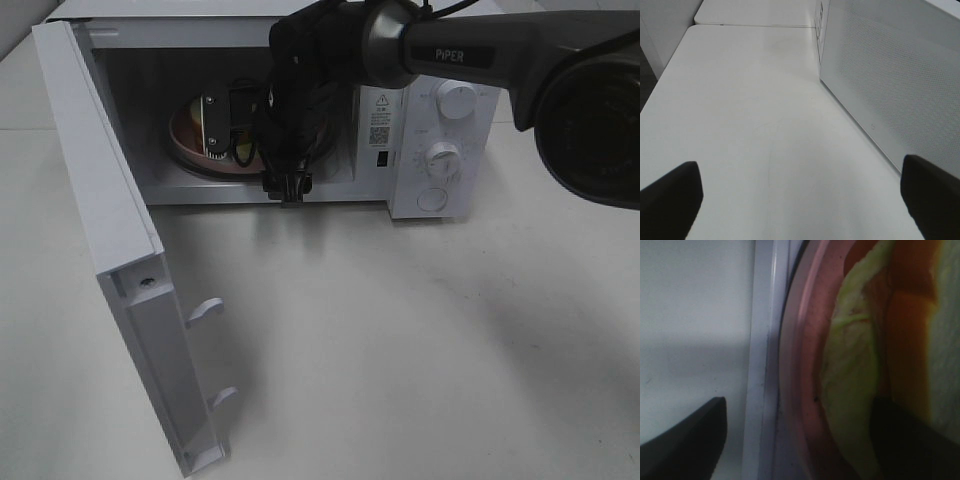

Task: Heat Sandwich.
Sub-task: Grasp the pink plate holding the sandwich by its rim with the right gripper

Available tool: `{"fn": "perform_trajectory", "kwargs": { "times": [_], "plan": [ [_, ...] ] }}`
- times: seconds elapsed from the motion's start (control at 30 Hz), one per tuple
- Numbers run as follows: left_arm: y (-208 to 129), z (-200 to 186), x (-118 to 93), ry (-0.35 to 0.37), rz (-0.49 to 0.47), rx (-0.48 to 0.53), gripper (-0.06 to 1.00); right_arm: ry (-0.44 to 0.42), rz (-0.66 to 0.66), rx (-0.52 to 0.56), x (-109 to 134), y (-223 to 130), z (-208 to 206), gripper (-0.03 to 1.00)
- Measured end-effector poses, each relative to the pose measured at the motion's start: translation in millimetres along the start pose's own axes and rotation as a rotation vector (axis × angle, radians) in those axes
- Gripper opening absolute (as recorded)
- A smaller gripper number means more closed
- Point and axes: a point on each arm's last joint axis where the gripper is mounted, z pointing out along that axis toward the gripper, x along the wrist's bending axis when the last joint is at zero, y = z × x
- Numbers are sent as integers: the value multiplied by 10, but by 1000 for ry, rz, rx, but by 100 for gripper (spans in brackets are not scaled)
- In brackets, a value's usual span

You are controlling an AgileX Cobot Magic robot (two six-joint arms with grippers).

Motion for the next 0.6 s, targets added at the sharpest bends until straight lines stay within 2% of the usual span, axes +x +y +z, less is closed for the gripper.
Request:
{"fn": "perform_trajectory", "kwargs": {
  "times": [0.3,0.4,0.43,0.47,0.53,0.57,0.6],
  "plan": [
    [0,0,0,0,0,0,99,-14,6,-17,-9,28,111,75],
    [0,0,0,0,0,0,99,-5,21,-29,-6,47,145,66],
    [0,0,0,0,0,0,99,-5,21,-29,-6,47,145,66],
    [0,0,0,0,0,0,99,2,22,-26,9,44,169,54],
    [0,0,0,0,0,0,99,23,29,-24,27,47,164,39],
    [0,0,0,0,0,0,99,23,29,-24,27,47,164,39],
    [0,0,0,0,0,0,99,38,21,-22,49,77,144,24]
  ]
}}
